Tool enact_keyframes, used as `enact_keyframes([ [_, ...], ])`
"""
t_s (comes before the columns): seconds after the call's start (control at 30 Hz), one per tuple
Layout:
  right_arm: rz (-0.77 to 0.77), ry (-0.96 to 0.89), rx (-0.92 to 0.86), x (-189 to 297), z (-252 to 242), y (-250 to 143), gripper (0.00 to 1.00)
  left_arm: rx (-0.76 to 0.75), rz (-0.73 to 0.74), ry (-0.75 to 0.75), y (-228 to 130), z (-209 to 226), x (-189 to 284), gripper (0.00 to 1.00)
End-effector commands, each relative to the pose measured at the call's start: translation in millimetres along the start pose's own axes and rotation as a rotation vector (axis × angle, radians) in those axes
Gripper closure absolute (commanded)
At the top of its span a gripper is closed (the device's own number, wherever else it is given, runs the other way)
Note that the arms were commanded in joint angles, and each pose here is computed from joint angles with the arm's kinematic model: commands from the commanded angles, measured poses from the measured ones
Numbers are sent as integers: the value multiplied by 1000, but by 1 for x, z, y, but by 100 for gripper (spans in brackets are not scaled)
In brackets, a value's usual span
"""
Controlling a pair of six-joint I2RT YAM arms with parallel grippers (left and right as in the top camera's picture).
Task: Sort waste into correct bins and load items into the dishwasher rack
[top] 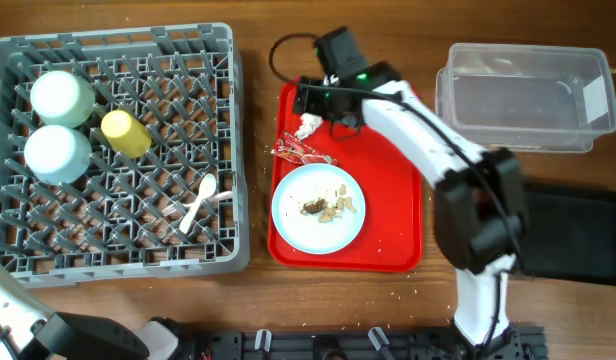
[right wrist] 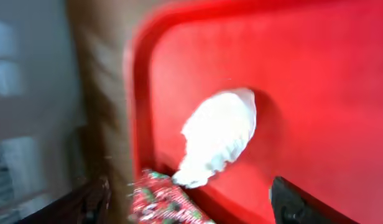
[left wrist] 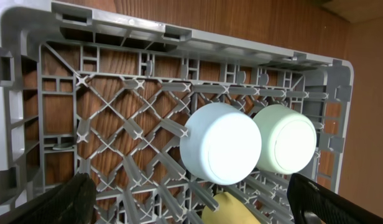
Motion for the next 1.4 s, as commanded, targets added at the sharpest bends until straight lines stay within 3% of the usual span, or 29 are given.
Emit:
enact_keyframes([
  [0.0, 31, -22, -57, -16, -8, -6, 23, 11, 0, 6, 1, 1, -1, 0],
  [0.2, -22, -54, -82, -40, -7, -9, 38, 11, 0, 6, 1, 1, -1, 0],
  [0.3, -49, -86, -85, -48, -14, -6, 39, 11, 0, 6, 1, 1, -1, 0],
  [0.33, -58, -92, -80, -48, -15, -4, 45, 11, 0, 6, 1, 1, -1, 0],
  [0.43, -82, -108, -87, -42, -20, 8, 96, 11, 0, 6, 1, 1, -1, 0],
  [0.47, -89, -110, -98, -34, -21, 16, 96, 11, 0, 6, 1, 1, -1, 0],
  [0.6, -236, -49, -119, 86, -26, 87, 96, 11, 0, 6, 1, 1, -1, 0],
  [0.63, -323, -55, -169, 138, -45, 109, 96, 11, 0, 6, 1, 1, -1, 0],
  [0.7, -398, -110, -232, 182, -79, 123, 96, 11, 0, 6, 1, 1, -1, 0],
  [0.77, -440, -254, -360, 225, -151, 132, 96, 11, 0, 6, 1, 1, -1, 0],
  [0.8, -416, -285, -388, 228, -173, 133, 92, 11, 0, 6, 1, 1, -1, 0],
  [0.83, -389, -308, -401, 224, -192, 134, 64, 11, 0, 6, 1, 1, -1, 0],
  [0.87, -347, -309, -384, 218, -201, 133, 15, 11, 0, 6, 1, 1, -1, 0],
  [0.9, -278, -265, -337, 208, -199, 129, 0, 11, 0, 6, 1, 1, -1, 0],
  [1.07, -102, 33, -144, 182, -131, 106, 0, 11, 0, 6, 1, 1, -1, 0],
  [1.2, -249, -202, -254, 173, -139, 109, 0, 11, 0, 6, 1, 1, -1, 0],
  [1.37, -97, 9, -102, 164, -102, 91, 1, 11, 0, 6, 1, 1, -1, 0],
])
Point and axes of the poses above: each gripper's point midway between its finger pads, its own x axis back along the fingers, its own z axis along the line the jaws close on, y = z × x, the point moved 3 cm from there along x, back along the fingers, and after that the axes turned 9 degrees about -x, right-handed, at the moved point
